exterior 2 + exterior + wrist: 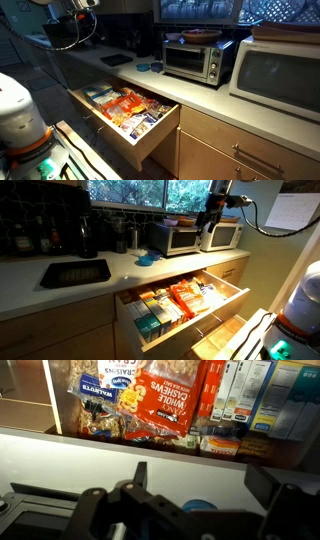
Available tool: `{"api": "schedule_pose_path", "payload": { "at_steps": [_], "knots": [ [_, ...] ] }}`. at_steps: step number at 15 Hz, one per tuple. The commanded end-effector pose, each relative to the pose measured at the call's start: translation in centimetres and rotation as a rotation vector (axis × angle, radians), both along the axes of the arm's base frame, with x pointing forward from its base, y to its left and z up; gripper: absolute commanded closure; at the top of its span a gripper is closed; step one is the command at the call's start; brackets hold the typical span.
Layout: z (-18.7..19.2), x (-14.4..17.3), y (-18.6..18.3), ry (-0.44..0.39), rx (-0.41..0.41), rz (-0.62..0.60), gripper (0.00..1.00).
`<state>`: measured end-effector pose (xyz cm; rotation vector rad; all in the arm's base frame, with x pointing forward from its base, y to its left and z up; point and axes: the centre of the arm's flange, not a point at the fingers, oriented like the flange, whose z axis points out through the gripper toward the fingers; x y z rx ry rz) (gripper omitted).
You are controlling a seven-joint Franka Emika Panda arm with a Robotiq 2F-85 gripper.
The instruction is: Move a white box from the drawer to the countertop
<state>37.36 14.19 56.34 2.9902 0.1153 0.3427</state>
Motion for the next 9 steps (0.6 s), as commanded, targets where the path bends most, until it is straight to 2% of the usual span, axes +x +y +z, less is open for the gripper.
{"api": "schedule_pose_path", "payload": {
  "at_steps": [1,9],
  "knots": [
    [0.00,0.00,0.00,0.000,0.000,0.000,0.00],
    [-0.35,0.56,0.04,-0.006,-0.012,-0.020,0.00]
  ]
}}
